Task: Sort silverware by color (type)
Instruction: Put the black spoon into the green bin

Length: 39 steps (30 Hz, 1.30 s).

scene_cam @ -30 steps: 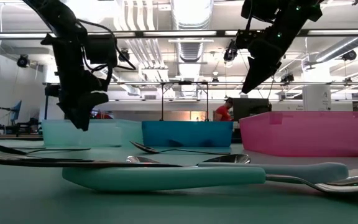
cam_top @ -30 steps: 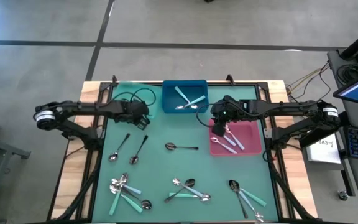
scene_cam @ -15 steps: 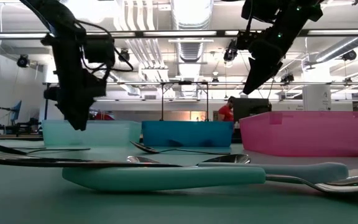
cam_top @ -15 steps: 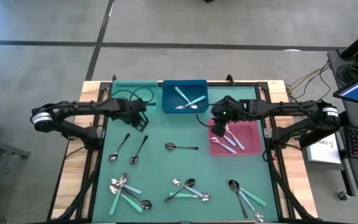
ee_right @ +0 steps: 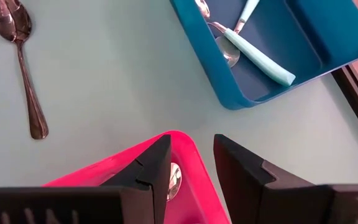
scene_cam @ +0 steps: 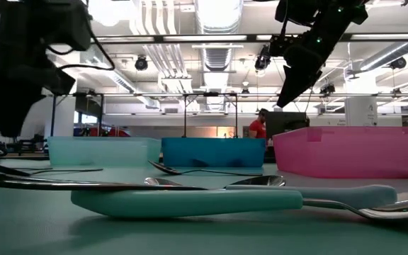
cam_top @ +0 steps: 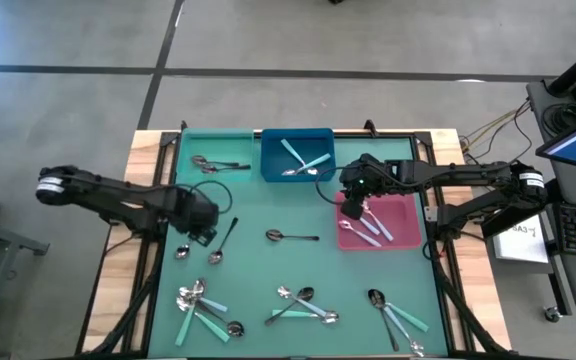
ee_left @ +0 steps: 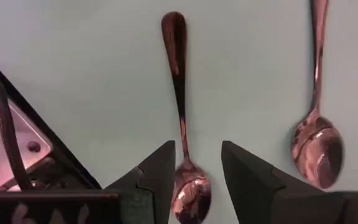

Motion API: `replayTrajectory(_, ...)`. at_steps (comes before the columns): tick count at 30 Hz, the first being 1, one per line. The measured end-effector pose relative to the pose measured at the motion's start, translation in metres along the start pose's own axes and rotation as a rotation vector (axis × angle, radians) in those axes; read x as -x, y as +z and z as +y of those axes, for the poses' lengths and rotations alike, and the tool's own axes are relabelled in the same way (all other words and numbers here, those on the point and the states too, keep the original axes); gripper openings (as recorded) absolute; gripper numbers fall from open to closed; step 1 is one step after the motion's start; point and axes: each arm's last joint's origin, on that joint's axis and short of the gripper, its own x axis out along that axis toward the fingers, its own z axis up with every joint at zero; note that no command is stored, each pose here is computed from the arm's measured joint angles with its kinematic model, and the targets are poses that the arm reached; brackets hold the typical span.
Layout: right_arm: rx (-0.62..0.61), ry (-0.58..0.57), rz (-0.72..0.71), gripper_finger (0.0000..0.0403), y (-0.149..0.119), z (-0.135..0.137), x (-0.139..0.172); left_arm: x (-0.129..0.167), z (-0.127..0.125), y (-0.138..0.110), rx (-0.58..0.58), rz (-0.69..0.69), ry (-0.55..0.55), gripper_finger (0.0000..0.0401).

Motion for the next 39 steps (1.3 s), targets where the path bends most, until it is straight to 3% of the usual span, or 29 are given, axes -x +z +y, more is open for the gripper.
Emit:
replayTrajectory(27,-0.014,0.001,-0.011,0.0112,0.001,0.0,0.0,-0.054,-0.022,0.0,0.014,0.071,0.199,0.0112)
replayTrajectory(39,-0.016,0.002,-0.01,0.0112,0.001,0.0,0.0,-0.066,-0.03,0.003,0.002,0.104,0.222,0.0007)
